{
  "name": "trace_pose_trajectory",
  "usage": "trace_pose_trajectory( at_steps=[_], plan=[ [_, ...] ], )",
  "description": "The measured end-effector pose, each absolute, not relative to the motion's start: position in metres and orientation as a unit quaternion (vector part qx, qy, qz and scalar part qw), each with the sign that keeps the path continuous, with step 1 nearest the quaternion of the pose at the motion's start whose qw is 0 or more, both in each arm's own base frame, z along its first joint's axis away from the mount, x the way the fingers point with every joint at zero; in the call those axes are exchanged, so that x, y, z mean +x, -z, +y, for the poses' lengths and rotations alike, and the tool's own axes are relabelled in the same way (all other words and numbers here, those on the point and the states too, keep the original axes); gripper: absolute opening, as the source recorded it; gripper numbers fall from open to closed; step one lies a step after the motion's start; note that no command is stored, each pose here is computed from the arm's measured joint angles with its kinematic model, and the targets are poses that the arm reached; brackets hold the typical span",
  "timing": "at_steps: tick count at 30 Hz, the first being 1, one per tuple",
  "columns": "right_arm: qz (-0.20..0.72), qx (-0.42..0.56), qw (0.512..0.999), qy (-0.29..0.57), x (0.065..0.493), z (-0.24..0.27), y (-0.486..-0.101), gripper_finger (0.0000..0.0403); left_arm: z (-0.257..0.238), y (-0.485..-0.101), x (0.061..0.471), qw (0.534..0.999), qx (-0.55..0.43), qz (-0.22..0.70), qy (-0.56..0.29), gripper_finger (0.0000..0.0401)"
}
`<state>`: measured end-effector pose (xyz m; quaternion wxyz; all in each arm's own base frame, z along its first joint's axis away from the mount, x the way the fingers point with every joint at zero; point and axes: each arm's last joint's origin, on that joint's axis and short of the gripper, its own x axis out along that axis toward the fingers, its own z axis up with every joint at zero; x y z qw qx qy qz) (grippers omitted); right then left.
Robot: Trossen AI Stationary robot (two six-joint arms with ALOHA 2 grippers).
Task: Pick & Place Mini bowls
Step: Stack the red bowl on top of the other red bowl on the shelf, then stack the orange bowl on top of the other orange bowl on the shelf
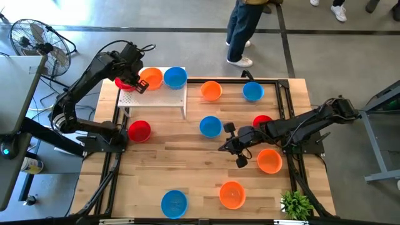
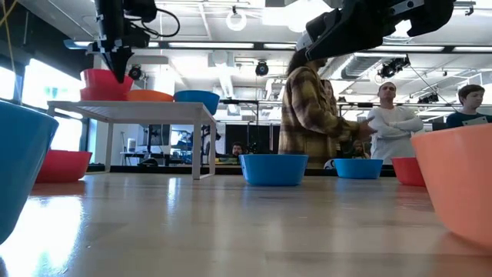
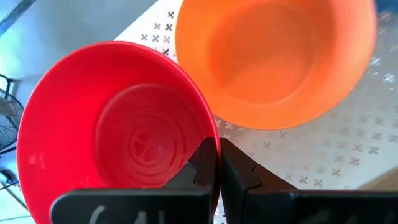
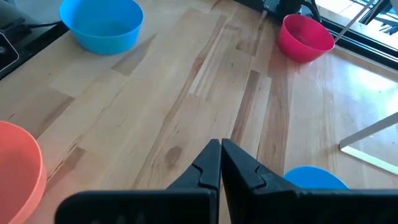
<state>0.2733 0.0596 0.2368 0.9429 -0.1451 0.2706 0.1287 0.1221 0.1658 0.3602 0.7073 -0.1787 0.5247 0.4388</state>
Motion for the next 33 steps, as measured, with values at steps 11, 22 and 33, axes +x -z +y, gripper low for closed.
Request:
trace_pose_trajectory(
  at_steps=[11,22,33],
  plan=[
    [0.270,-0.145,0.943,-0.129,0.2733,0.0597,-0.2368,0.0001,0.1684,-0.3490,0.1239,0.703,-0.178,0.530,-0.440,0.0000],
    [0.270,-0.145,0.943,-0.129,0.2733,0.0597,-0.2367,0.0002,0.1665,-0.3484,0.1214,0.685,-0.173,0.544,-0.453,0.0062],
    [0.269,-0.145,0.943,-0.129,0.2735,0.0597,-0.2369,0.0001,0.1606,-0.3543,0.1170,0.697,-0.162,0.535,-0.449,0.0076]
  ],
)
